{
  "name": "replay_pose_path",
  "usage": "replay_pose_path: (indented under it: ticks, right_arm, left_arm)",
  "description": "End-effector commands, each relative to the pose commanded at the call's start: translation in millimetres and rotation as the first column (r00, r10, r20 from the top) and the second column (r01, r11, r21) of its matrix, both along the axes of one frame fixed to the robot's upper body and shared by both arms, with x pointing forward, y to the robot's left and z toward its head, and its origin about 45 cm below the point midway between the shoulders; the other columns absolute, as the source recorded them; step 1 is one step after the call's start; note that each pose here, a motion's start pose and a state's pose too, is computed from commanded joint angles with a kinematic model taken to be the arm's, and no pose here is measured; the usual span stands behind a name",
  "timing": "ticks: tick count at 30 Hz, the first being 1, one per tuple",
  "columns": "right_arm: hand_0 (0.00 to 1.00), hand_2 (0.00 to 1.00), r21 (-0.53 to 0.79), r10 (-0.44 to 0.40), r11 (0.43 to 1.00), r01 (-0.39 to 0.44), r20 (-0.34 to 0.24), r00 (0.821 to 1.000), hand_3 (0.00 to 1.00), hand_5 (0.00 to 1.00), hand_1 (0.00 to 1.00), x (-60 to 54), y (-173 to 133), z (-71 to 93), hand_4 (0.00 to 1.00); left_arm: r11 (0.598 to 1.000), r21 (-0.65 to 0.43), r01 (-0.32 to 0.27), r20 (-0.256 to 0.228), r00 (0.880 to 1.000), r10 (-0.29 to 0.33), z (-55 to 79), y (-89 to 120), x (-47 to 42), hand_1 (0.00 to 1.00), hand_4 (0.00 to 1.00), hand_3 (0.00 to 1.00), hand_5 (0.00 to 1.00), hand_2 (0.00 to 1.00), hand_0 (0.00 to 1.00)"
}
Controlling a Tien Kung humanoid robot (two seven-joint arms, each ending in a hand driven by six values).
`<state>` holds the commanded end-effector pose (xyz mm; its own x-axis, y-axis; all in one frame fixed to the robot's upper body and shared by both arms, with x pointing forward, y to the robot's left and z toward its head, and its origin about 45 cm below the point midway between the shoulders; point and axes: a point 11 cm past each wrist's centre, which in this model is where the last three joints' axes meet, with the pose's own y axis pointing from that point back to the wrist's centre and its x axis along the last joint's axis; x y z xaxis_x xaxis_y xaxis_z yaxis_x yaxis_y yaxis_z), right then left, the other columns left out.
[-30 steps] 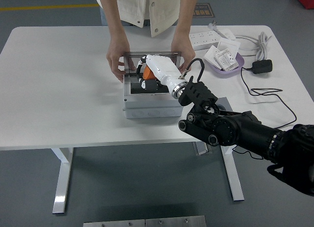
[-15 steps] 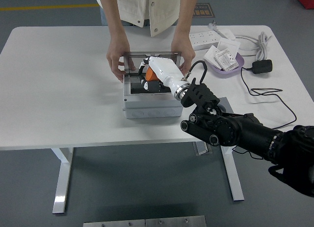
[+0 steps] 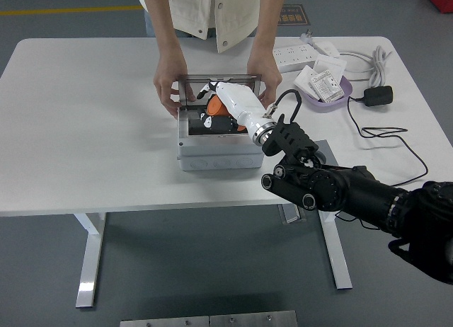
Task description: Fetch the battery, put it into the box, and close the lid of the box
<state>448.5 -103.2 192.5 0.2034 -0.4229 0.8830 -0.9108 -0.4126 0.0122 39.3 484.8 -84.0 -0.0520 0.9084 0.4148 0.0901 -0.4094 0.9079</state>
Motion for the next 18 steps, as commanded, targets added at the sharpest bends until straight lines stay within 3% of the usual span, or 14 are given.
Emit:
replay_pose_path:
  ticks: [1, 11, 18]
  right_arm:
    - [0.660, 0.586, 0.004, -0.001, 1.000, 0.001, 0.001, 1.000, 0.664, 0.423, 0.518, 0.1, 0, 0.6, 0.722]
    - [0.689, 0.604, 0.048, 0.004, 0.999, -0.005, 0.013, 1.000, 0.678, 0.450, 0.541, -0.7, 6, 9.3, 0.743]
    - [0.703, 0.595, 0.101, 0.028, 0.994, -0.031, 0.031, 0.999, 0.687, 0.468, 0.541, -4.7, 17, 29.3, 0.781]
  left_arm:
    - [1.000, -0.001, 0.001, 0.000, 1.000, -0.001, 0.0, 0, 0.3, 0.782, 0.871, 0.782, 0.355, 0.754, 0.618]
    - [1.000, -0.011, 0.014, 0.005, 1.000, -0.014, -1.1, -4, 4.8, 0.782, 0.868, 0.782, 0.351, 0.752, 0.618]
    - [1.000, -0.013, 0.008, -0.013, 1.000, -0.009, -2.5, -5, -2.9, 0.781, 0.865, 0.781, 0.346, 0.750, 0.618]
